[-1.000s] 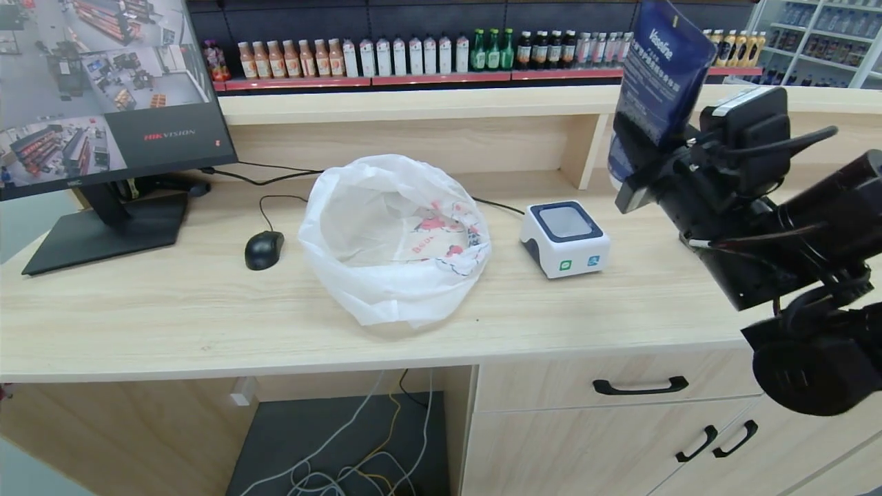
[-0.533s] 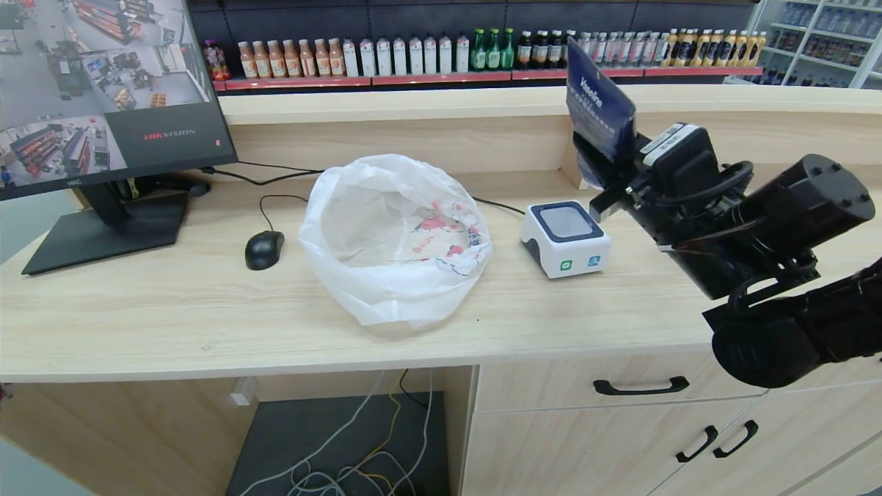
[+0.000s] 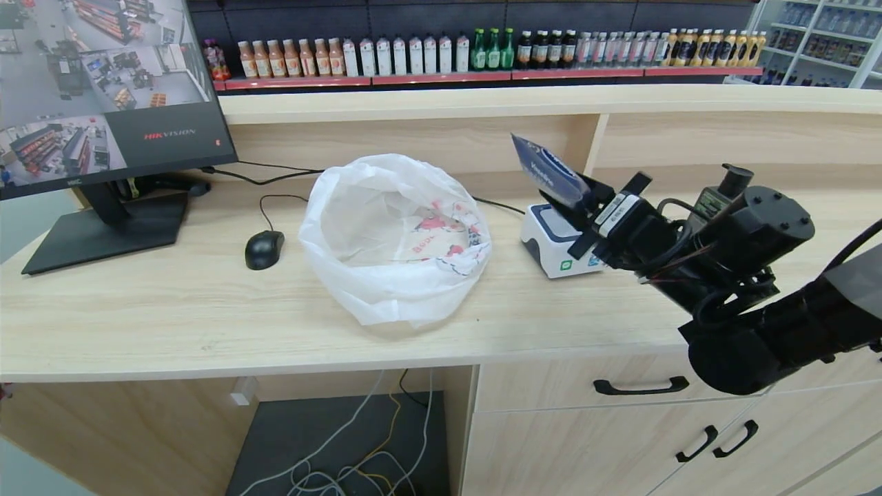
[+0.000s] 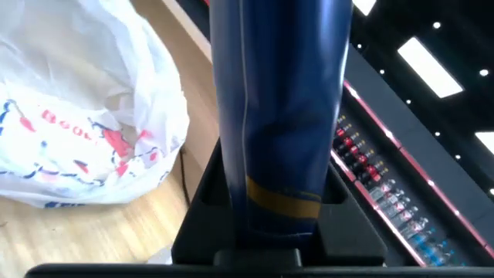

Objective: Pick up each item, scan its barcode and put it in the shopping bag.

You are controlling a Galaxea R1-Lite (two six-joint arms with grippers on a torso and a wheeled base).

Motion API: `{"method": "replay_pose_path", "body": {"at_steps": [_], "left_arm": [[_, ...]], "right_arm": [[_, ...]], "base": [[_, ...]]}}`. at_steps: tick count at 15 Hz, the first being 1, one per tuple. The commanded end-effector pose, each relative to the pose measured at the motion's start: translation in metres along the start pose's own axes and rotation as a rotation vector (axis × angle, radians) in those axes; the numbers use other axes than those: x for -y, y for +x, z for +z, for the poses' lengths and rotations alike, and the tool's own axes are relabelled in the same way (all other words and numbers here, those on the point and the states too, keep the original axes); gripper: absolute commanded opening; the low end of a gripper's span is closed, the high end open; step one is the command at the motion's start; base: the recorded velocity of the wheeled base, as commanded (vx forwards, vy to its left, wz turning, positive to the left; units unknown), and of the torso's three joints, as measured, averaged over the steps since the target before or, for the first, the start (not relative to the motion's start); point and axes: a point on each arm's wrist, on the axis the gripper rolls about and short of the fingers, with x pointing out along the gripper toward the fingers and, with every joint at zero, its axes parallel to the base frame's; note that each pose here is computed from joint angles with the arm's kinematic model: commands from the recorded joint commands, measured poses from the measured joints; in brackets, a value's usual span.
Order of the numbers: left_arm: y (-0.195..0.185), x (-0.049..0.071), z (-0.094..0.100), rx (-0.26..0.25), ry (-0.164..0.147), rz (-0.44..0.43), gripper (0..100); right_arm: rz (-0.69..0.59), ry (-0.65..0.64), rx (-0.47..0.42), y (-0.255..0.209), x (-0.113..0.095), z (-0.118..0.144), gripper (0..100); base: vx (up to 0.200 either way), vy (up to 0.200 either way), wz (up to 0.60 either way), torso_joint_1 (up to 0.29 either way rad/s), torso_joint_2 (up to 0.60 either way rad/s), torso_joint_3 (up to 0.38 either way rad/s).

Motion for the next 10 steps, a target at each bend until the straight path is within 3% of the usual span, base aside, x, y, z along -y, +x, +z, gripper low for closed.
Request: {"method": "replay_pose_path", "body": {"at_steps": [1,10], "left_arm": [[0.000,0.000,0.000,0.000,-0.001,0.000,100],[0.000,0.000,0.000,0.000,-0.001,0.000,100]], "right_arm": [[0.011,-0.003,-0.022,-0.001,-0.006,-0.010,0],[0.028,-0.059,-0.026,-0.005,-0.002,-0.030,0]], "base": [[0.000,0.000,0.00,0.000,0.00,0.000],[0.000,0.000,0.00,0.000,0.00,0.000]]}}
